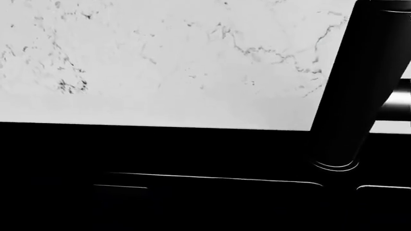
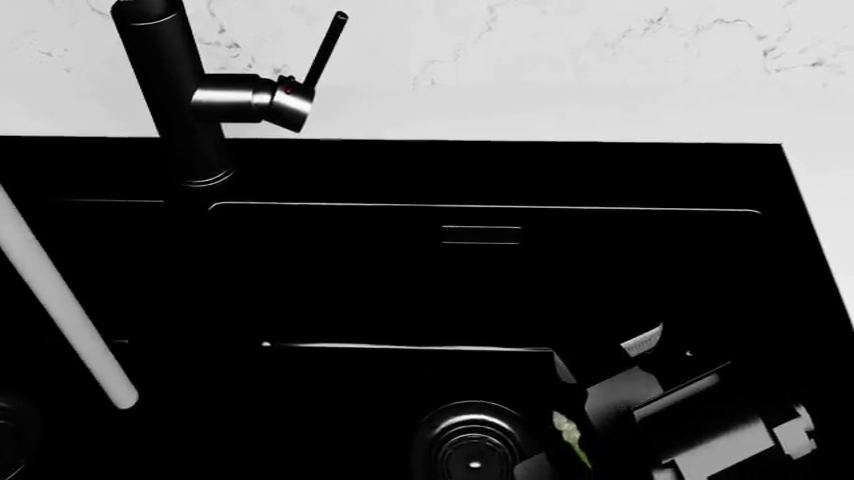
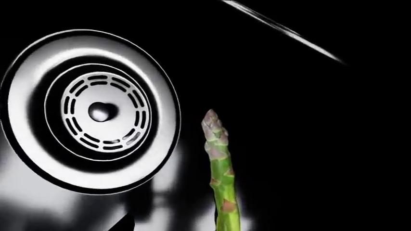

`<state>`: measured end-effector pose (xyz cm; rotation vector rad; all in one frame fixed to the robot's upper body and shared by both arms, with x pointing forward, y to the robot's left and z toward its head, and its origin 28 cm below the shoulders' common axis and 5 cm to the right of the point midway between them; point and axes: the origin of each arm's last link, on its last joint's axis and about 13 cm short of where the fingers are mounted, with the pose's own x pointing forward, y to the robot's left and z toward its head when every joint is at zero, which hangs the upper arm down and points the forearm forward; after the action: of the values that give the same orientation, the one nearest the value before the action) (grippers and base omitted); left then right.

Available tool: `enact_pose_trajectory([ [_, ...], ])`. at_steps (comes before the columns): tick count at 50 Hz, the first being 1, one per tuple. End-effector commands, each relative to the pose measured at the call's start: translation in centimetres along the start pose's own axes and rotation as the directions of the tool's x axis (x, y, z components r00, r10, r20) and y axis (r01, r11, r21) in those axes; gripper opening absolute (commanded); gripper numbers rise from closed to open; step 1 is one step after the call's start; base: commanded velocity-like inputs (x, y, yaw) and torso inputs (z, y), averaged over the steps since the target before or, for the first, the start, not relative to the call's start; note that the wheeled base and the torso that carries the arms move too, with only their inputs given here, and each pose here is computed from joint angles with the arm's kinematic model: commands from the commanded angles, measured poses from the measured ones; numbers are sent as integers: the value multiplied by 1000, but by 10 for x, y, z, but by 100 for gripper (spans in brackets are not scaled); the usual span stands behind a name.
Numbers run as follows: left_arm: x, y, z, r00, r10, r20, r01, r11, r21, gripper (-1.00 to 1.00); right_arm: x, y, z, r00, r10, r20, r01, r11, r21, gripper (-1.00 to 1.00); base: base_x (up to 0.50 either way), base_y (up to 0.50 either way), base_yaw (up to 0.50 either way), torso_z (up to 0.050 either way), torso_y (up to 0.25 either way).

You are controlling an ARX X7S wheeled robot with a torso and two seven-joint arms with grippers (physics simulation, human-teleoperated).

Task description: Pick the broccolis and asparaguss from the sink and place them in one bowl. Place the onion in the other bowl. Then turn off the sink faucet.

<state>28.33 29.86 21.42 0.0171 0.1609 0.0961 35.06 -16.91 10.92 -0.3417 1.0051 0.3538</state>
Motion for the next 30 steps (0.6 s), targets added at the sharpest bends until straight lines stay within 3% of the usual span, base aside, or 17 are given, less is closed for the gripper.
enact_pose_trajectory([
  [1,0,1,2,1000,4,6,-4,1000,-11,100,-2,-2,2,1000,-6,1,6,1000,7,100,0,0,0,9,-143],
  [14,0,0,-2,1000,-4,-1,4,1000,-15,100,-3,-3,2,1000,-12,17,11,1000,25,100,0,0,0,8,-119],
  [15,0,1,-2,1000,-2,-1,2,1000,-17,100,-3,-3,2,1000,-12,22,12,1000,28,-100,0,0,0,0,0],
  [30,-1,1,-1,1000,-7,-13,6,1000,-29,100,-11,-4,10,998,-31,52,30,999,29,-100,0,0,0,0,0],
])
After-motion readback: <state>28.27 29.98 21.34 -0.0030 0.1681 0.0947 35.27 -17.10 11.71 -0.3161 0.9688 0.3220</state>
